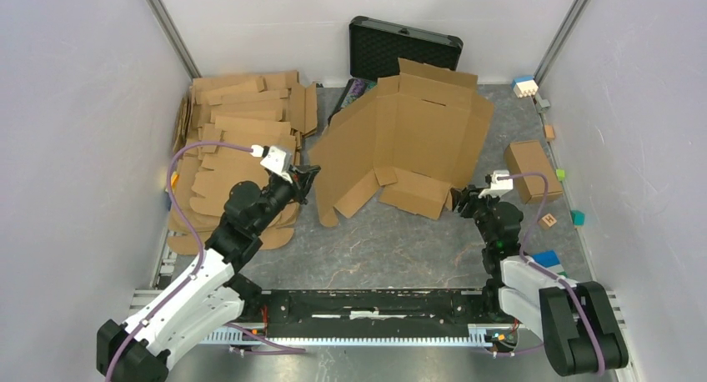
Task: Fold the paper box
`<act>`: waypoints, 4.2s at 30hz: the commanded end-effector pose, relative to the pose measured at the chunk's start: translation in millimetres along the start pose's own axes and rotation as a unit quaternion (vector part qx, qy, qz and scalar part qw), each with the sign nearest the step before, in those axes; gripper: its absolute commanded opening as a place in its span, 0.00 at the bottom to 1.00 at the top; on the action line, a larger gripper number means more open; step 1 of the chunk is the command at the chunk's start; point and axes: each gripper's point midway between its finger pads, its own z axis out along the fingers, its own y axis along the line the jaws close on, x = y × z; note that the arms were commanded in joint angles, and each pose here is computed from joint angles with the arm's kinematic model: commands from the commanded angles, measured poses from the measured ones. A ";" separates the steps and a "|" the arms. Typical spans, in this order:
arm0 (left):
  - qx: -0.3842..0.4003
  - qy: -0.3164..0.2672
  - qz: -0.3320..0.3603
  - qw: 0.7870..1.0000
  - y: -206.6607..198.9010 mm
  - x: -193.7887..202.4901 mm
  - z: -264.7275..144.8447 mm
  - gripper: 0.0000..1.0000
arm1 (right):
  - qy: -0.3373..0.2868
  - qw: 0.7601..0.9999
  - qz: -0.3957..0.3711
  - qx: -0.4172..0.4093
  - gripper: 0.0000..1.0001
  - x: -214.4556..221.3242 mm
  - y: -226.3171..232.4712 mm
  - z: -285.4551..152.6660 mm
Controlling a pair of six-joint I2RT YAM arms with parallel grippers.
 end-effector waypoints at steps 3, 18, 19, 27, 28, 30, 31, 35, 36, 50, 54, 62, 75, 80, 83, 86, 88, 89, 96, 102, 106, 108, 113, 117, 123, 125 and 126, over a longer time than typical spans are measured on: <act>-0.009 -0.030 0.039 0.999 4.1 -15.7 -1.0 0.02 | 0.002 0.997 0.068 0.029 0.60 -3.9 -14.9 9.6; -0.005 -0.031 0.048 0.998 1.7 -14.7 -4.1 0.02 | 0.015 0.976 0.218 -0.019 0.57 10.3 -20.8 10.2; -0.004 -0.031 0.049 0.998 1.6 -14.6 -4.3 0.02 | 0.017 0.975 0.220 -0.014 0.58 10.6 -22.6 12.0; -0.005 -0.031 0.053 0.998 1.3 -14.7 -5.4 0.02 | 0.086 0.965 0.222 0.113 0.58 38.9 -66.6 23.8; -0.004 -0.031 0.053 0.998 1.1 -14.4 -5.4 0.02 | 0.096 0.963 0.223 0.117 0.58 41.7 -68.0 25.5; -0.003 -0.032 0.053 0.998 0.4 -15.1 -5.4 0.02 | 0.114 0.960 0.229 0.113 0.56 46.0 -66.4 30.9; -0.003 -0.031 0.054 0.998 0.6 -14.2 -5.7 0.02 | 0.123 0.958 0.234 0.109 0.56 48.3 -65.0 33.4; -0.003 -0.032 0.055 0.998 0.0 -14.7 -6.3 0.02 | 0.151 0.952 0.250 0.094 0.55 57.6 -59.2 43.7; -0.004 -0.032 0.055 0.998 0.5 -15.0 -6.6 0.02 | 0.155 0.951 0.253 0.090 0.55 59.3 -56.9 45.9; -0.006 -0.032 0.058 0.998 0.7 -14.5 -7.5 0.02 | 0.149 0.923 0.354 0.018 0.21 40.1 -27.4 48.2; -0.006 -0.030 0.059 0.998 0.5 -13.8 -7.3 0.02 | 0.148 0.920 0.362 0.001 0.12 34.0 -22.1 46.7; -0.037 -0.043 0.061 0.997 11.6 -14.6 -14.0 0.02 | 0.134 0.904 0.404 -0.029 0.00 17.3 -23.9 39.6; -0.061 -0.050 0.062 0.995 21.5 -8.4 -15.1 0.02 | 0.161 0.910 0.379 -0.044 0.23 22.7 -17.3 24.2; -0.045 -0.050 0.061 0.996 16.1 -5.0 -15.1 0.02 | 0.172 0.913 0.368 -0.033 0.32 40.2 -18.6 22.3; -0.041 -0.053 0.059 0.996 14.7 -4.9 -16.8 0.02 | 0.174 0.911 0.373 -0.035 0.32 47.9 -16.1 23.2; -0.040 -0.055 0.057 0.996 14.2 -4.1 -17.6 0.02 | 0.182 0.910 0.370 -0.037 0.35 53.9 -11.1 24.8; -0.039 -0.052 0.054 0.996 14.1 -2.0 -16.6 0.02 | 0.187 0.910 0.367 -0.035 0.37 57.4 -8.5 26.0; -0.039 -0.050 0.053 0.997 14.1 -1.0 -15.9 0.02 | 0.190 0.911 0.364 -0.034 0.39 59.3 -7.2 26.6; -0.047 -0.052 0.052 0.996 16.8 -0.8 -17.6 0.02 | 0.203 0.906 0.369 -0.036 0.22 67.9 -2.2 25.6; -0.092 -0.046 0.050 0.993 32.6 1.5 -20.8 0.02 | 0.178 0.903 0.387 -0.048 0.02 46.6 -4.1 21.6; -0.120 -0.058 0.047 0.990 42.2 -0.2 -26.7 0.02 | 0.166 0.903 0.392 -0.064 0.03 31.2 -4.5 15.1; -0.121 -0.063 0.048 0.990 42.7 -1.1 -28.1 0.02 | 0.165 0.903 0.389 -0.078 0.05 24.4 -0.6 13.3; -0.136 -0.070 0.057 0.987 48.7 -3.1 -30.6 0.02 | 0.194 0.896 0.387 -0.101 0.06 27.0 9.6 3.4; -0.138 -0.080 0.059 0.985 49.6 -5.7 -28.9 0.02 | 0.208 0.914 0.340 -0.081 0.06 39.5 6.0 -10.9; -0.141 -0.081 0.075 0.984 51.1 -7.9 -28.1 0.02 | 0.258 0.918 0.291 -0.075 0.06 58.9 6.4 -31.6; -0.139 -0.084 0.076 0.984 50.5 -8.4 -28.2 0.02 | 0.276 0.910 0.297 -0.088 0.06 65.6 13.0 -38.8; -0.139 -0.086 0.076 0.984 50.5 -8.6 -28.4 0.02 | 0.282 0.906 0.300 -0.096 0.06 66.8 16.3 -41.2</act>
